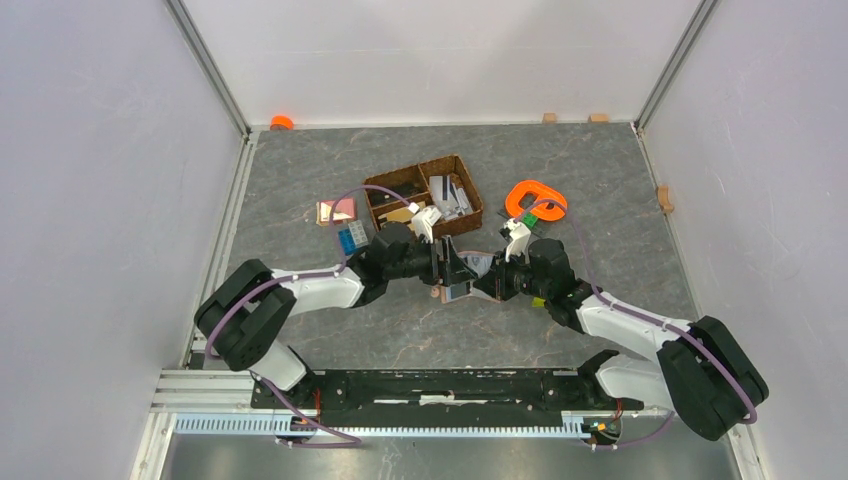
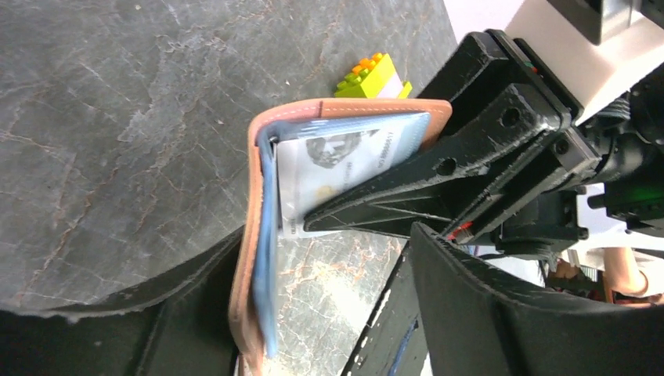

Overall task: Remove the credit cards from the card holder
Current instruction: Remove the credit card from the card holder.

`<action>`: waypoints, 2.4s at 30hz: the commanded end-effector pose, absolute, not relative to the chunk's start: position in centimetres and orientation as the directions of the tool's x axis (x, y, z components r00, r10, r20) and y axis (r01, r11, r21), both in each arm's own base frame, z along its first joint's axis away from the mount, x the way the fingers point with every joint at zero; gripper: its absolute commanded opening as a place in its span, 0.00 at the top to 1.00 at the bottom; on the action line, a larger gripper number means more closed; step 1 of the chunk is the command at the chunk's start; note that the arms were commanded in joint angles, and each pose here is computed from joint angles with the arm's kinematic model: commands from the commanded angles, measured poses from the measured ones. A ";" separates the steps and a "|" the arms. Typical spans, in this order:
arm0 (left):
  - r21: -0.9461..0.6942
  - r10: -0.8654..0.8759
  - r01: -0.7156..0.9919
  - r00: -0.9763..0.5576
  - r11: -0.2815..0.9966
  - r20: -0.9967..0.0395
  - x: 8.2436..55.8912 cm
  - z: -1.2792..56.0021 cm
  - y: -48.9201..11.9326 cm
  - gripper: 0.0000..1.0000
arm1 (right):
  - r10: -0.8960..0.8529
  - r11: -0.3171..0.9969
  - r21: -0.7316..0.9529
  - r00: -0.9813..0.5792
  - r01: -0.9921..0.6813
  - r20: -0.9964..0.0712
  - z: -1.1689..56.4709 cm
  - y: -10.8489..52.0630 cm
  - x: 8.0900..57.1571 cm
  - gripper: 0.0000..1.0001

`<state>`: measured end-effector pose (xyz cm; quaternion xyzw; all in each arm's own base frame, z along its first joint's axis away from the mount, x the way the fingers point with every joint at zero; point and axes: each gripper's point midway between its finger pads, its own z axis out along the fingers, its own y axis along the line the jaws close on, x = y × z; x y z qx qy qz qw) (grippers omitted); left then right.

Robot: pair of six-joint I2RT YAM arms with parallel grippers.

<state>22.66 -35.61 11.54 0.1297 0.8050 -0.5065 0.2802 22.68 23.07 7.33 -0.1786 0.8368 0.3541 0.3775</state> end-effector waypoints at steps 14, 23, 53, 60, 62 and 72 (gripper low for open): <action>-0.869 -0.184 0.431 -0.860 0.242 -0.477 25.1 14.4 -33.4 0.61 | 0.044 0.605 0.472 -0.565 -0.641 -0.824 12.5 24.2 23.5 1.00; -0.849 -0.166 0.455 -0.846 0.270 -0.506 24.9 14.7 -33.1 0.63 | 0.094 0.541 0.528 -0.577 -0.655 -0.812 13.4 23.9 23.1 1.00; -0.838 -0.204 0.454 -0.828 0.302 -0.522 25.2 15.2 -32.4 0.98 | 0.206 0.768 0.365 -0.337 -0.527 -0.919 16.6 17.1 26.1 0.49; -0.834 -0.210 0.465 -0.820 0.295 -0.532 25.1 15.6 -32.3 0.98 | 0.180 0.562 0.410 -0.378 -0.718 -0.908 17.5 21.4 23.5 0.51; -0.833 -0.214 0.480 -0.814 0.274 -0.539 24.9 16.2 -32.4 0.98 | 0.150 0.518 0.431 -0.418 -0.739 -0.896 17.0 22.6 23.0 0.53; -0.840 -0.222 0.518 -0.810 0.162 -0.542 23.9 18.2 -32.7 0.98 | 0.127 0.393 0.555 -0.555 -0.733 -0.822 15.2 24.8 21.6 0.54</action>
